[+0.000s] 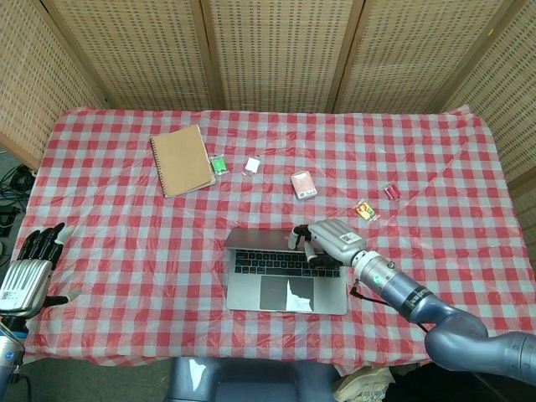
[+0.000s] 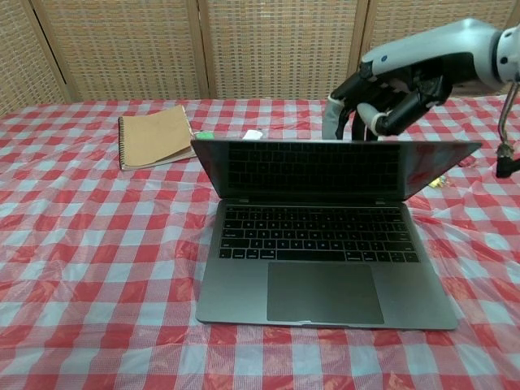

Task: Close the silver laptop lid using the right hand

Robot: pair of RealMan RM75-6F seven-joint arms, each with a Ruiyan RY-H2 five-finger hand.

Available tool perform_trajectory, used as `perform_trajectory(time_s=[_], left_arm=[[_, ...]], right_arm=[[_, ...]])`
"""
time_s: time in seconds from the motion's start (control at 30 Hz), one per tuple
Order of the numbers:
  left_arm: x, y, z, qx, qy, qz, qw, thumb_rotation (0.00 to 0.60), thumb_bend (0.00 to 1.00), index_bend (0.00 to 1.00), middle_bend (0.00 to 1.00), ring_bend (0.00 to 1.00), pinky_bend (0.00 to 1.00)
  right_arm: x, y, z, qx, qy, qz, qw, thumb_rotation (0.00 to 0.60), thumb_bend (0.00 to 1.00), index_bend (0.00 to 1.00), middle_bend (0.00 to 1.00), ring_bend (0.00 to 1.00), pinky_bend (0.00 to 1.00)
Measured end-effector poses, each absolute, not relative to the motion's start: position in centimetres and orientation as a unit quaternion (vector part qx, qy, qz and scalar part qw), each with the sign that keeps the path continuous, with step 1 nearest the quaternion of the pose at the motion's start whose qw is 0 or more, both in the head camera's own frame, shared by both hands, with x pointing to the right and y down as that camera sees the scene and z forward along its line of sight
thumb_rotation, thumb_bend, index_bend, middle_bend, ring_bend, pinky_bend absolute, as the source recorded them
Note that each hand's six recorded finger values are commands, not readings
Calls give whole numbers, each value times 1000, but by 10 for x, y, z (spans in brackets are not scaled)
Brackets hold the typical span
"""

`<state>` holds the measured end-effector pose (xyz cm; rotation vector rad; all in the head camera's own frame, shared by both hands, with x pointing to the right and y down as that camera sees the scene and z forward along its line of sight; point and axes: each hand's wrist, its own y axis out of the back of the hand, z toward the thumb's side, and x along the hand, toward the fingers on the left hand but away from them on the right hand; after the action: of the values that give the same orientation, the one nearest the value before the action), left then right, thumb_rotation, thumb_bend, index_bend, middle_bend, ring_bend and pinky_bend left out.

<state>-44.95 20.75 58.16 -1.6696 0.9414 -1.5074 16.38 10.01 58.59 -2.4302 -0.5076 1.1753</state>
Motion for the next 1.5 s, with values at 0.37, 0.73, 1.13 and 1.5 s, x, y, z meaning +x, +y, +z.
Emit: perform_trajectory(time_s=[0.37, 0.73, 1.13, 1.5], left_arm=[[-451, 207, 581, -643, 364, -580, 343, 600, 0, 0, 0, 0, 0], [-452, 207, 584, -642, 362, -584, 341, 600, 0, 0, 0, 0, 0], [-451, 208, 586, -641, 359, -586, 341, 600, 0, 0, 0, 0, 0], [-452, 207, 579, -644, 370, -577, 340, 600, 0, 0, 0, 0, 0]], right_arm=[[163, 158, 616, -854, -73, 412, 311, 600, 1000, 411, 454, 406, 386], [182, 178, 649, -828, -34, 415, 376, 600, 1000, 411, 453, 406, 386], [198, 191, 665, -805, 3, 405, 434, 600, 1000, 411, 450, 406, 387], [208, 145, 610, -772, -111, 361, 511, 600, 621, 204, 296, 270, 201]])
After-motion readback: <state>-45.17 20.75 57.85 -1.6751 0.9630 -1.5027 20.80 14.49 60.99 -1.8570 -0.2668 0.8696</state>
